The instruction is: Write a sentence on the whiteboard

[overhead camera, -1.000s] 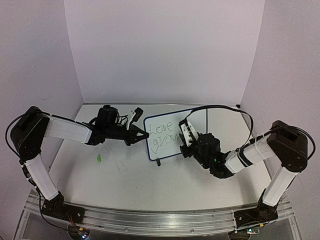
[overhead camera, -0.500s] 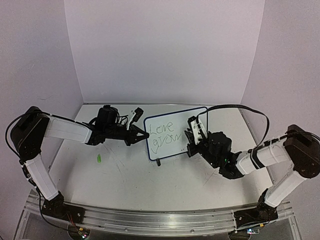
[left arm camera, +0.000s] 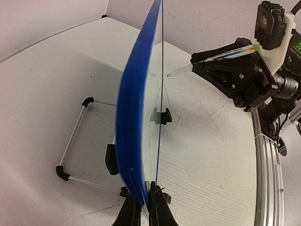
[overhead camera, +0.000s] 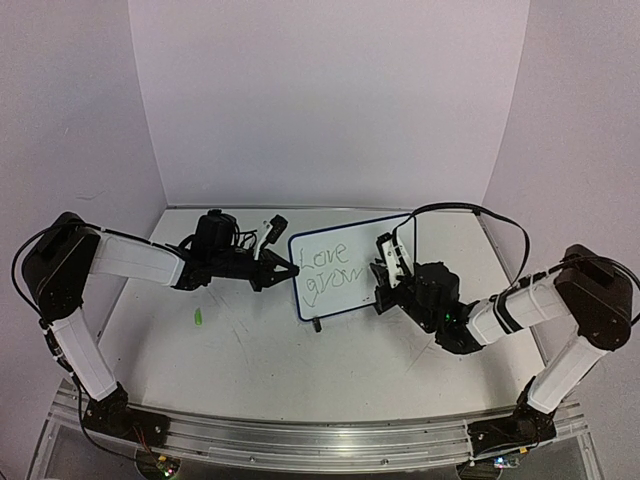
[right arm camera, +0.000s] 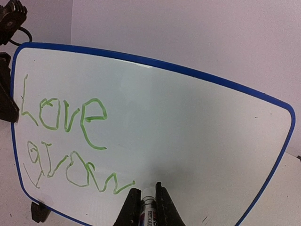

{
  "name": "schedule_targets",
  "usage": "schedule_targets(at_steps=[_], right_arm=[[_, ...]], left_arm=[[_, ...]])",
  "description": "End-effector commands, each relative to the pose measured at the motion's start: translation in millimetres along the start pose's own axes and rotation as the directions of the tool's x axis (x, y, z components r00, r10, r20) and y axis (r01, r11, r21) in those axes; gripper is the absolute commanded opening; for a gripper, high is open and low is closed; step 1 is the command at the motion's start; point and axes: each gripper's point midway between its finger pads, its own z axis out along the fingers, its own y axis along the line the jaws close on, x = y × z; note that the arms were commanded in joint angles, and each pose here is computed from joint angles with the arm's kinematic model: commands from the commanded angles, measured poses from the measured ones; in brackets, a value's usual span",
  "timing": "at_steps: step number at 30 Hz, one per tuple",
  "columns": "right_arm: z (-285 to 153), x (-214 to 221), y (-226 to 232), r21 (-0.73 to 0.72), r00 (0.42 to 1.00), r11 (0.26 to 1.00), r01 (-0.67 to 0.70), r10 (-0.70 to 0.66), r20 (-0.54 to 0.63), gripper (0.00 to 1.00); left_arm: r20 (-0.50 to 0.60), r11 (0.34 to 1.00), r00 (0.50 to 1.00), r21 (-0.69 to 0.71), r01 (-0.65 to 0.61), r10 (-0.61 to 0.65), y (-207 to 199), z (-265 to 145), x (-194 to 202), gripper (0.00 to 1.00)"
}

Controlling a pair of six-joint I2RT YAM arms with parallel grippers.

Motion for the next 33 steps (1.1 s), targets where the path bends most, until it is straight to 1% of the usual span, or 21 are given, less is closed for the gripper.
schedule_targets(at_steps=[1,10,20,33], right_arm=[[9,-20,-2,0.017,0.998,1.000,-0.021,0.020,0.055,0.00],[14,-23,-6,0.053,0.998,0.999,0.002,-0.005,0.060,0.00],[23,-18,5,0.010,0.999,1.000,0.020,-0.021,0.049,0.00],[17,-3,13,-0.025,1.000,1.000,0.004,-0.004,0.009,0.00]], left_arm=[[-0.058,0.996,0.998,-0.077,-0.038,0.034,20,3,17,0.00],[-0.058,0.996,0.998,-0.078,-0.039,0.034,19,2,16,0.00],[-0.055,0.996,0.998,-0.078,-0.042,0.038,19,1,15,0.00],[-0.052,0.996,0.998,-0.079,-0.044,0.040,19,1,13,0.00]])
